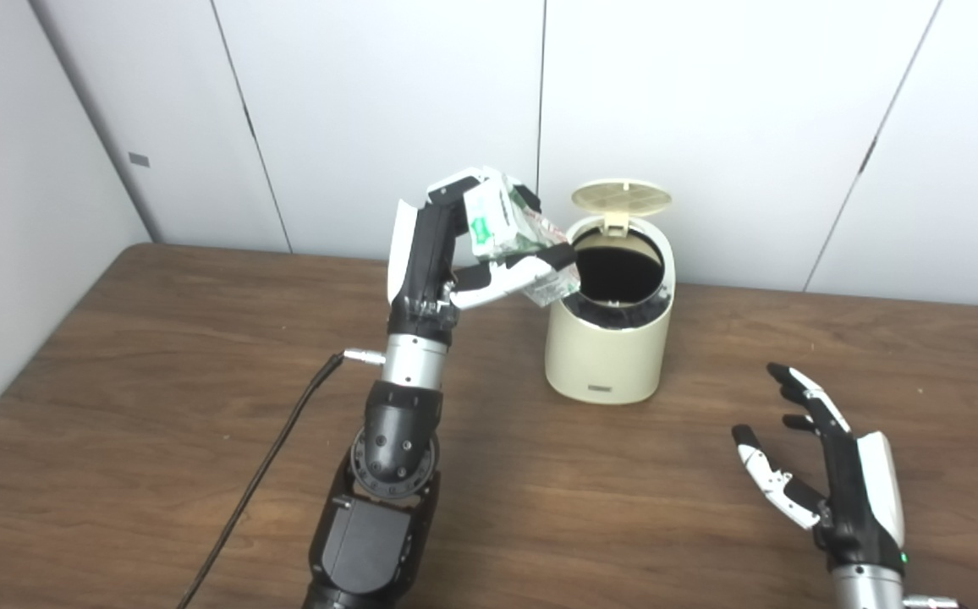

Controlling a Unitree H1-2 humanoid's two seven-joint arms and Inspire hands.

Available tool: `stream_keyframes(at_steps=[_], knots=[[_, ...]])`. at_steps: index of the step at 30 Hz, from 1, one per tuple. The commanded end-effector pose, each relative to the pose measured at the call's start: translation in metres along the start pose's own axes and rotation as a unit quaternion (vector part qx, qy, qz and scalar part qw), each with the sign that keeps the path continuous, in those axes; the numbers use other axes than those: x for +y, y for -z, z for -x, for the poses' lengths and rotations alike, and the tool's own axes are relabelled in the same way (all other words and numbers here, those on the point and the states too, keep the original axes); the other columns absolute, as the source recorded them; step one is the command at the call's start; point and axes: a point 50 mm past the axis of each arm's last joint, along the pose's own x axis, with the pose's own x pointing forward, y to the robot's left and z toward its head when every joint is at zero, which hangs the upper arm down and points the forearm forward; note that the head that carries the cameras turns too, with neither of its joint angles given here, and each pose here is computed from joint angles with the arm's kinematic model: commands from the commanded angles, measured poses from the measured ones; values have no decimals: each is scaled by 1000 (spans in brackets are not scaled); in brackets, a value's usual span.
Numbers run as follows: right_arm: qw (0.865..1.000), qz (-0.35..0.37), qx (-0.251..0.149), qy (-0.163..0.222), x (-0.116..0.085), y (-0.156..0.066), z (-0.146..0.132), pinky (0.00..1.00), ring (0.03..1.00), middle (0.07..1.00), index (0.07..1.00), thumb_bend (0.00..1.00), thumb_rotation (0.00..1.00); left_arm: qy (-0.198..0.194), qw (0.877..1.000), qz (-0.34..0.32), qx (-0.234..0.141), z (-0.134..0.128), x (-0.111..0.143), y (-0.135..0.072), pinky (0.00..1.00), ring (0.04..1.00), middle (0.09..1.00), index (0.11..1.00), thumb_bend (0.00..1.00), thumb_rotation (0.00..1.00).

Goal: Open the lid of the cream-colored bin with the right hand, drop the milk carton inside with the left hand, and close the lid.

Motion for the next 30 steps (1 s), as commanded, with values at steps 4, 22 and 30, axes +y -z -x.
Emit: stream_keyframes(at_steps=[4, 22, 30], knots=[[1000, -18, -8, 0, 23, -10, 4, 704, 821, 836, 820, 171, 391, -9, 998, 0, -66, -19, -22, -9, 363, 454, 474, 489, 505, 0], [1000, -24, -19, 2, 32, -23, 11, 702, 814, 831, 811, 181, 398, 23, 982, -131, -133, -32, -64, 23, 369, 454, 469, 491, 506, 0], [999, -24, -21, -1, 33, -27, 16, 699, 818, 832, 810, 186, 392, 53, 959, -191, -202, -37, -74, 37, 373, 457, 476, 480, 506, 0]])
